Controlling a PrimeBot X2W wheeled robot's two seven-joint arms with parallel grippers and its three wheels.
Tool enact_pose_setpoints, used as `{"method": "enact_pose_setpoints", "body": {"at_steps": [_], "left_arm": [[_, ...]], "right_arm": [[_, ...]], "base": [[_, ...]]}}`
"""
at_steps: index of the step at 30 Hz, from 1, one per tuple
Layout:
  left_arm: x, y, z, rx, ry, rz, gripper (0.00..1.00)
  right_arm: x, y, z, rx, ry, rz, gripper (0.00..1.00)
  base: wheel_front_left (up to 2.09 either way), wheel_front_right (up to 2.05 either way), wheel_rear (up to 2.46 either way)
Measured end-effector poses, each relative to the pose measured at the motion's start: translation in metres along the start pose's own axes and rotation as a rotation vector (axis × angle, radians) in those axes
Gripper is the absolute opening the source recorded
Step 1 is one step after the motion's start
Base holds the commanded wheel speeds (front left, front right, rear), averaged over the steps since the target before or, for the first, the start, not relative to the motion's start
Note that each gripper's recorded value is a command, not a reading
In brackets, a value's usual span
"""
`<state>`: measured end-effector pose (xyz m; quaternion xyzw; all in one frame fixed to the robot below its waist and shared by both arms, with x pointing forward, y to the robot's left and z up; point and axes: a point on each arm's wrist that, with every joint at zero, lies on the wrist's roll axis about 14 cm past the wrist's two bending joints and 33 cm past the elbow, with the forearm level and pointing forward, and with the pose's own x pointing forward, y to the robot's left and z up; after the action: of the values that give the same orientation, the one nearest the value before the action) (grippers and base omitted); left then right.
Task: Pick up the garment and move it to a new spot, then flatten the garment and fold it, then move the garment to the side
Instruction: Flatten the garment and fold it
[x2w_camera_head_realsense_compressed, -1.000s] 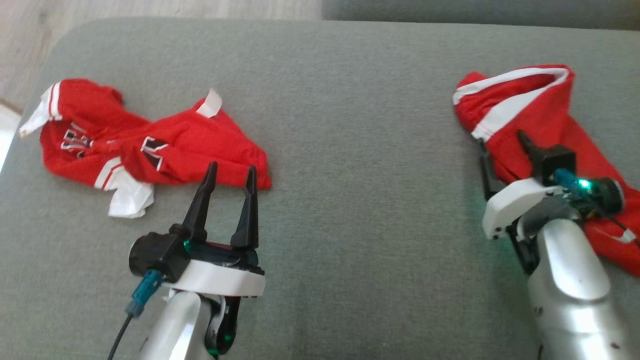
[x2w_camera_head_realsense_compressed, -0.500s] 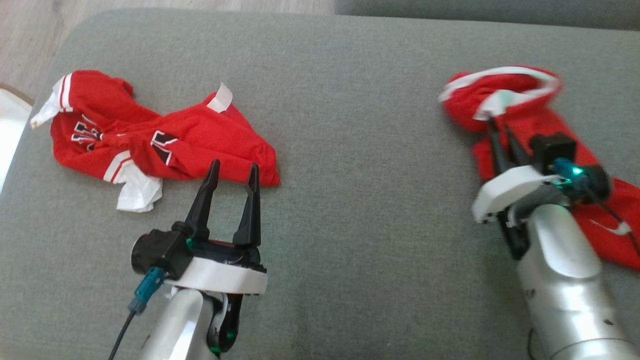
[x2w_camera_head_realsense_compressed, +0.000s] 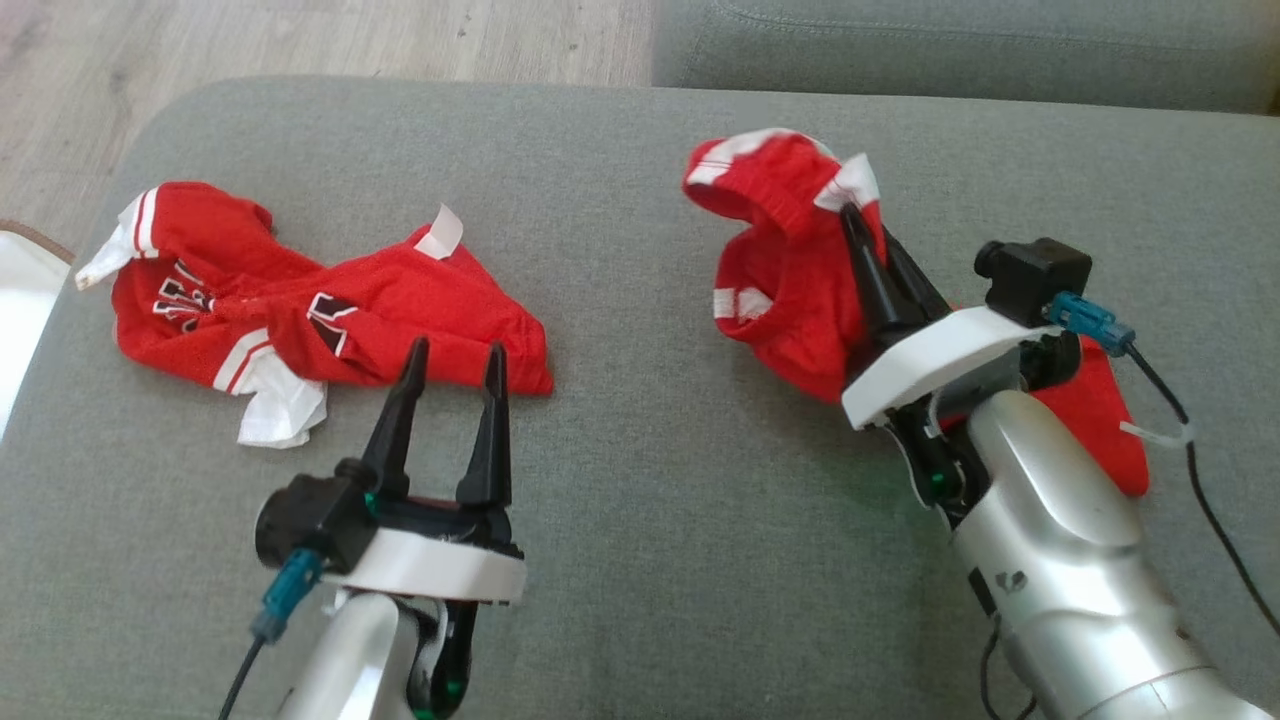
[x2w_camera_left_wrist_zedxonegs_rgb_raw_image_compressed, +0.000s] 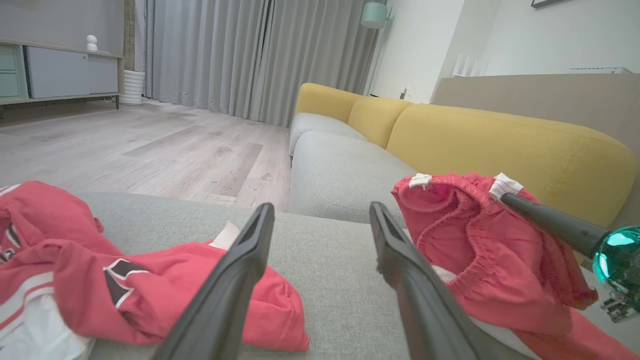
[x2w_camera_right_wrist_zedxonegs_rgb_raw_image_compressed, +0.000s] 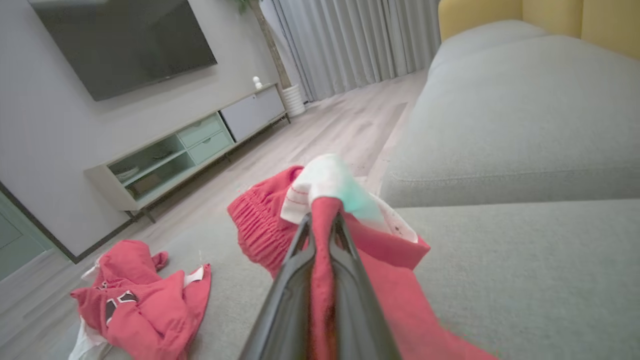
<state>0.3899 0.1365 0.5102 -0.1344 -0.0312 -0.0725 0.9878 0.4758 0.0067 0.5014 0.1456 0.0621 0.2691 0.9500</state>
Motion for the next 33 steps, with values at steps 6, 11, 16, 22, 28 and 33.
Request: {"method": "enact_pose_setpoints", "body": {"at_steps": [6, 11, 16, 22, 28, 33], "left_arm": [[-0.005, 0.004, -0.006, 0.0, 0.017, 0.014, 1.0], [-0.005, 0.007, -0.01, 0.003, 0.028, 0.022, 1.0], [-0.003, 0.006, -0.013, 0.003, 0.037, 0.016, 1.0], [0.001, 0.0, -0.009, 0.0, 0.023, -0.002, 1.0], [0.004, -0.011, 0.002, 0.005, -0.011, -0.036, 1.0], [0.004, -0.021, 0.006, 0.0, -0.024, -0.061, 1.0]], "right_arm": [[-0.005, -0.031, -0.035, 0.044, 0.13, -0.101, 0.89], [-0.012, -0.071, -0.049, 0.042, 0.166, -0.228, 1.0], [-0.014, -0.092, -0.044, 0.01, 0.148, -0.286, 1.0], [-0.025, -0.108, -0.023, -0.089, 0.105, -0.324, 1.0], [-0.04, -0.107, 0.019, -0.169, -0.034, -0.325, 1.0], [-0.072, -0.099, 0.012, -0.169, -0.062, -0.325, 1.0]], "base": [[0.0, 0.0, 0.0], [0.0, 0.0, 0.0], [0.0, 0.0, 0.0], [0.0, 0.0, 0.0], [0.0, 0.0, 0.0], [0.0, 0.0, 0.0]]}}
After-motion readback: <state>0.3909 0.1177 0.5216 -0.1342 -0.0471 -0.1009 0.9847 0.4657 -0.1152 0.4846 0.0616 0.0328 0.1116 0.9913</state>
